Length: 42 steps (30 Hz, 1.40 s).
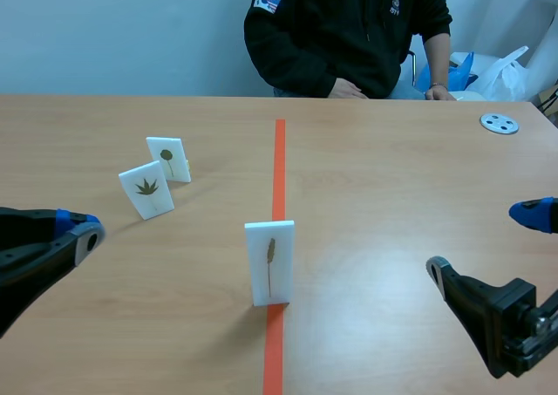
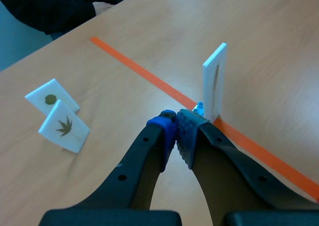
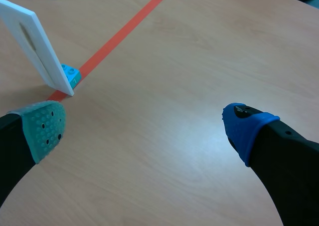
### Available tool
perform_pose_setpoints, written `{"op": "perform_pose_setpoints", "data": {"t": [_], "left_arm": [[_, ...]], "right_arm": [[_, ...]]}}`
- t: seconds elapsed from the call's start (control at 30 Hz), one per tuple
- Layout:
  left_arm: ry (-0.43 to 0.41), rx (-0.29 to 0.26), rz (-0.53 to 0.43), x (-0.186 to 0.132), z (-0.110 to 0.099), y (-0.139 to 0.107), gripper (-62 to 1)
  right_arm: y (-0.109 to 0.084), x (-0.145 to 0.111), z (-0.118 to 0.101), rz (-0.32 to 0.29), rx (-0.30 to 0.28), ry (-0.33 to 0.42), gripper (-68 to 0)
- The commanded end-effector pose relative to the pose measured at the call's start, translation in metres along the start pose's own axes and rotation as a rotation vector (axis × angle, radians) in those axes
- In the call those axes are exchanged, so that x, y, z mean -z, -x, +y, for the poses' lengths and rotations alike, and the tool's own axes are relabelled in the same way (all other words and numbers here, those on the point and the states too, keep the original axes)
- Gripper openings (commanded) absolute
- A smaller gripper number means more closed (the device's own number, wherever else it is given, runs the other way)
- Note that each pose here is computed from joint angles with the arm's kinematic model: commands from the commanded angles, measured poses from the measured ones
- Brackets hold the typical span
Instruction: Sort the leaf by its shape. The table is split by an orange tape line. A compound leaf with several leaflets goes to the left side, a simple leaf with one blade goes to the right side. Return to the home posture when a red brick is placed on the table.
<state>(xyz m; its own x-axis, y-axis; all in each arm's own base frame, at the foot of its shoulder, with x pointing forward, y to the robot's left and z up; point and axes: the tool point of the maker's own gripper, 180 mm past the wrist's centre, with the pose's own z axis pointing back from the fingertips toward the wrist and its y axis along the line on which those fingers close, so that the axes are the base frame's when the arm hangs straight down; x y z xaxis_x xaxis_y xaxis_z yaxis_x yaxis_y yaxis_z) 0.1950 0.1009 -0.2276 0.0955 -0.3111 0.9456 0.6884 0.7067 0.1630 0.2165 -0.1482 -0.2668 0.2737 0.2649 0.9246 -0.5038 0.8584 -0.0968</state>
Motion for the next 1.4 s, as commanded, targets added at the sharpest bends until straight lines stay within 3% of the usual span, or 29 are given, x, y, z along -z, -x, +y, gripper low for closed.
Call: {"op": "perform_pose_setpoints", "data": {"t": [0.0,0.1,0.23,0.5,0.97,1.03,1.23,1.33,1.37], "left_arm": [[-0.006,-0.014,-0.021,-0.005,-0.002,-0.011,-57.3],[-0.044,-0.017,0.016,-0.015,-0.001,-0.021,-57.3],[-0.176,-0.054,0.067,-0.028,0.018,-0.026,-57.3],[-0.496,-0.109,0.217,-0.063,0.069,-0.001,-57.3],[-0.483,-0.094,0.204,-0.063,0.070,-0.004,-56.5],[-0.474,-0.094,0.204,-0.062,0.069,-0.004,-49.3],[-0.437,-0.088,0.203,-0.059,0.063,-0.004,-10.0],[-0.345,-0.088,0.185,-0.051,0.050,-0.009,0.6],[-0.324,-0.088,0.180,-0.049,0.048,-0.010,1.4]], "right_arm": [[-0.013,0.002,-0.001,-0.043,-0.009,0.001,-1.6],[-0.013,0.002,-0.001,-0.043,-0.009,0.001,-1.6],[-0.013,0.002,-0.001,-0.043,-0.009,0.001,-1.6],[-0.013,0.002,-0.001,-0.043,-0.009,0.002,-1.6],[-0.013,0.002,-0.001,-0.042,-0.009,0.002,-1.6],[-0.013,0.002,-0.001,-0.040,-0.009,0.002,-1.6],[-0.013,0.002,-0.001,-0.040,-0.009,0.002,-1.6],[-0.013,0.002,-0.001,-0.040,-0.009,0.002,-1.6],[-0.013,0.002,-0.001,-0.040,-0.009,0.002,-1.6]]}}
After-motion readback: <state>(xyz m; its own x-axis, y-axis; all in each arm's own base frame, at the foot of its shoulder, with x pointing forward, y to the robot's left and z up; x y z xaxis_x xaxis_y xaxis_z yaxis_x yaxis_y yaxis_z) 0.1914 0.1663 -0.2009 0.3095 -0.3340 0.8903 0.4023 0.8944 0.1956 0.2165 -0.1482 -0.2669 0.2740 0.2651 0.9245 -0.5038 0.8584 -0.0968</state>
